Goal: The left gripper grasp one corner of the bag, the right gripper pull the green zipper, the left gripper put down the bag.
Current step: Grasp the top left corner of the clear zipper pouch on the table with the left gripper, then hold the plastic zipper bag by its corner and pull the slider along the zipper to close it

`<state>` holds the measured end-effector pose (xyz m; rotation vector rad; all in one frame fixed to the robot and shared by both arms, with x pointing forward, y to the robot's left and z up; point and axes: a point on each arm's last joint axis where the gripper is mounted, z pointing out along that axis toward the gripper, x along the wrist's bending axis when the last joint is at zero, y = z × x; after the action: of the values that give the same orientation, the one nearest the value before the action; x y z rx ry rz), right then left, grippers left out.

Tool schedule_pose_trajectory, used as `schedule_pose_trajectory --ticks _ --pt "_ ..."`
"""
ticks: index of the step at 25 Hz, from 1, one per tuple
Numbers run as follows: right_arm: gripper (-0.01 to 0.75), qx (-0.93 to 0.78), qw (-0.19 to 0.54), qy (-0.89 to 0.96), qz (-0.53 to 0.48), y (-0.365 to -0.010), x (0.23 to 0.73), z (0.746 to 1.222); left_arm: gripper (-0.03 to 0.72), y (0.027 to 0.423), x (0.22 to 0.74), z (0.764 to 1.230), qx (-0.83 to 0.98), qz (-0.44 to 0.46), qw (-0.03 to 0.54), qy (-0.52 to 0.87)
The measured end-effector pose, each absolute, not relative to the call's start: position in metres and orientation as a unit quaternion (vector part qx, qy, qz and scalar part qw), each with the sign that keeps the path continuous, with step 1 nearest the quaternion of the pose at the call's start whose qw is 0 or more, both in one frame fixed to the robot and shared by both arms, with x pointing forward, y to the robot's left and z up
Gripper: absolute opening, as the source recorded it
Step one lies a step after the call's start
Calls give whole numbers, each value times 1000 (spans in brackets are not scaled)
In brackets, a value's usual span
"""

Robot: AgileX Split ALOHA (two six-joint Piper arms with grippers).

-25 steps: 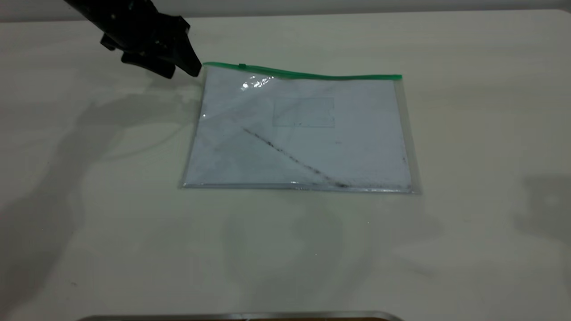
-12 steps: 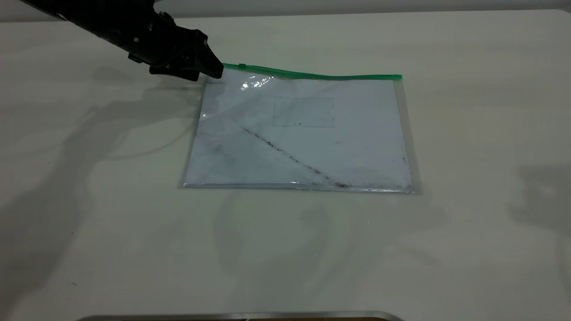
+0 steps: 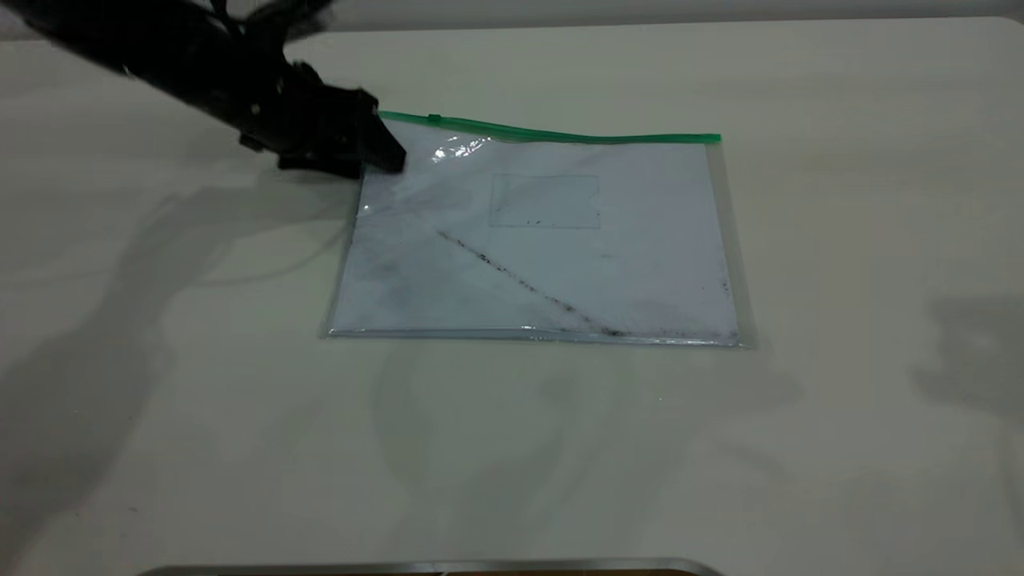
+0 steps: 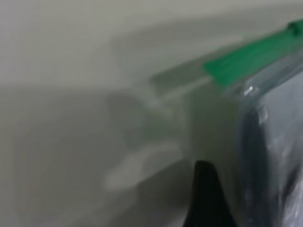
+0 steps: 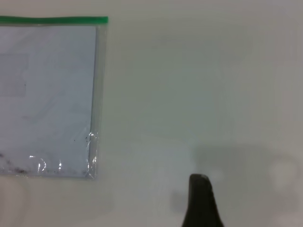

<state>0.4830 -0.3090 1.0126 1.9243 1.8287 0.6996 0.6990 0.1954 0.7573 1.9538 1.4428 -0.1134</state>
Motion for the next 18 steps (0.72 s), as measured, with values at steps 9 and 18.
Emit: schedule_pose_trajectory --ticks 9,18 --pt "576 686 197 654 250 -309 483 1013 289 179 697 760 750 -76 452 476" --pt "576 625 195 704 275 -289 491 1011 51 180 694 794 871 -64 394 285"
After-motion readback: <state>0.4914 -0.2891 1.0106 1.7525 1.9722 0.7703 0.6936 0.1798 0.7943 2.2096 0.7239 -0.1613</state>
